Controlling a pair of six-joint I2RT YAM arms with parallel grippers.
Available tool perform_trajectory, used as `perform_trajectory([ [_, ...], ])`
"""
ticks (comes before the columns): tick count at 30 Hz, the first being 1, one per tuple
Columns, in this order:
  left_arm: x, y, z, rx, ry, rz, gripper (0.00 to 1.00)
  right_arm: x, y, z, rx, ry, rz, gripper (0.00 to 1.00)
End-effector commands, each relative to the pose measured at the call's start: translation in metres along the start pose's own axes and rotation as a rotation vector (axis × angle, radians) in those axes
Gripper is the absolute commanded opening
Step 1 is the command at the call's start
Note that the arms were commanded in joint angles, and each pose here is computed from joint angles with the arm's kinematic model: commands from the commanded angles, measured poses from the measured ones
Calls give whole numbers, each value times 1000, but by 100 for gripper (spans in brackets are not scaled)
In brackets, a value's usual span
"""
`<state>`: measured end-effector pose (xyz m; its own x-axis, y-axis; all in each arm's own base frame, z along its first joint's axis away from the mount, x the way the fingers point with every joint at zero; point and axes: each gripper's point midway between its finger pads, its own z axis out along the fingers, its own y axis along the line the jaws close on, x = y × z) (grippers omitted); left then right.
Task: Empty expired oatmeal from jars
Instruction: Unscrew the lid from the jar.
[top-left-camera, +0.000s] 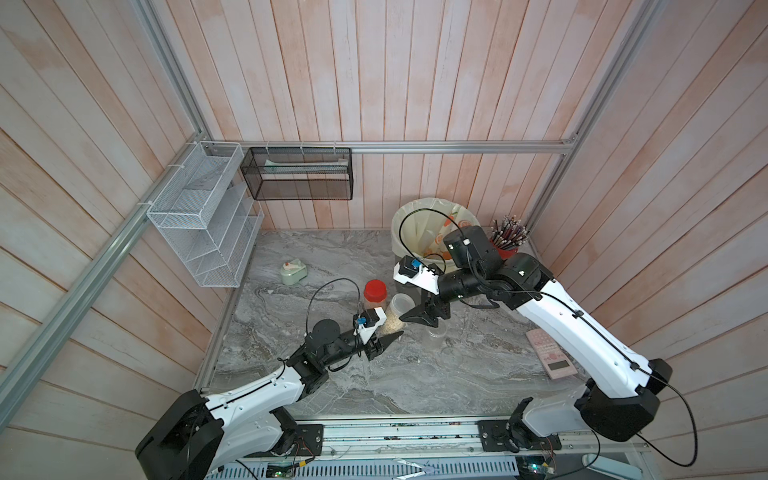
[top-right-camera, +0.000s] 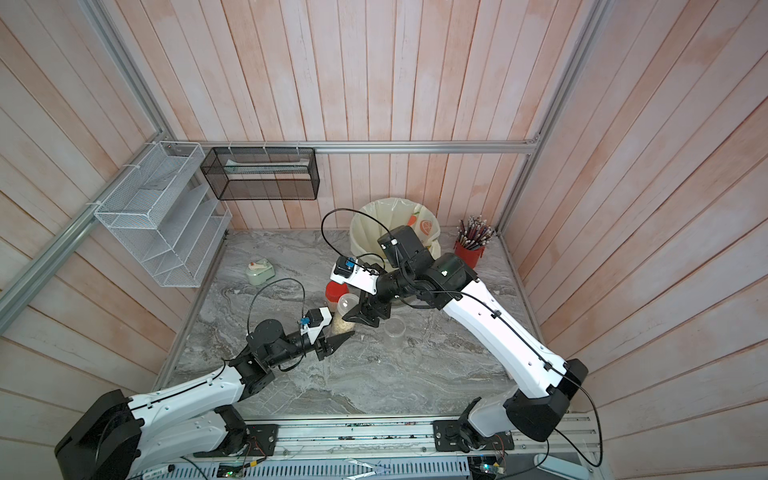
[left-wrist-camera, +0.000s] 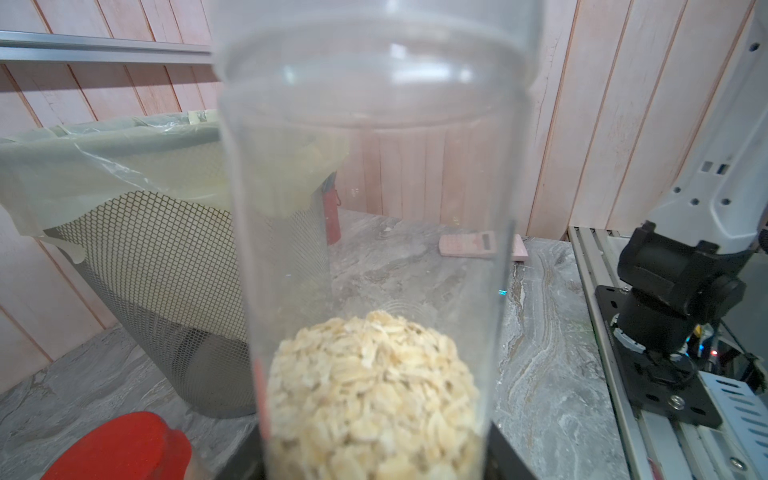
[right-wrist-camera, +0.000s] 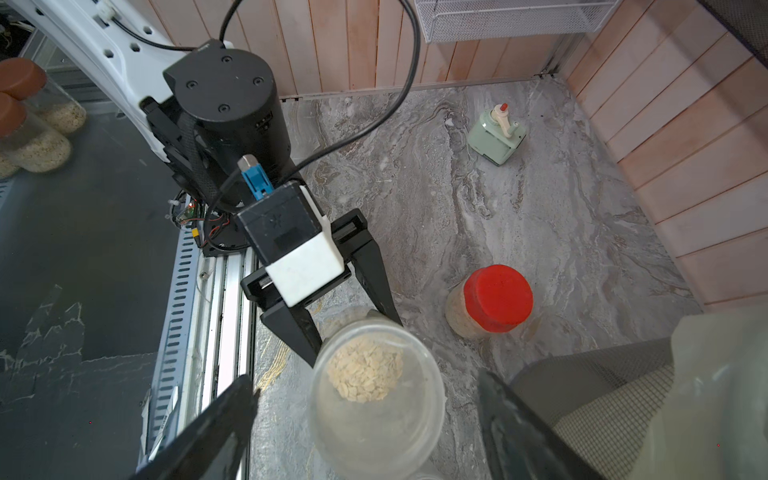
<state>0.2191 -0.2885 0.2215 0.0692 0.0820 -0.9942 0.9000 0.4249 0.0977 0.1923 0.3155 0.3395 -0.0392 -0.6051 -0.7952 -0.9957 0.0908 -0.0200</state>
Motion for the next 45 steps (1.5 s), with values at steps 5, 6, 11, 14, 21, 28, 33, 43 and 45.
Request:
perform_trajectory([
  [5, -17, 11, -5, -60, -47, 11, 0, -4, -7, -18, 122, -81, 6, 91],
  [6, -18, 12, -6, -69, -46, 13, 0, -7, -9, -23, 152, -111, 15, 92],
  [11, -19, 23, -7, -130, -26, 37, 0, -11, -23, -46, 297, -231, 172, 91],
  [14, -21, 31, -8, -173, -14, 60, 0, -12, -28, -55, 331, -274, 325, 87],
  [21, -26, 43, -10, -263, 9, 123, 0, -5, -37, -44, 315, -251, 799, 78],
  [28, -24, 42, -3, -304, 51, 184, 0, -10, -37, -23, 364, -155, 986, 78],
  [33, -25, 40, -2, -309, 54, 195, 0, -6, -38, -7, 404, -76, 991, 81],
  [43, -23, 42, -5, -322, 63, 200, 0, 2, -35, 9, 414, -16, 978, 81],
  [45, -23, 42, -5, -323, 64, 201, 0, 1, -33, 11, 405, -16, 976, 79],
])
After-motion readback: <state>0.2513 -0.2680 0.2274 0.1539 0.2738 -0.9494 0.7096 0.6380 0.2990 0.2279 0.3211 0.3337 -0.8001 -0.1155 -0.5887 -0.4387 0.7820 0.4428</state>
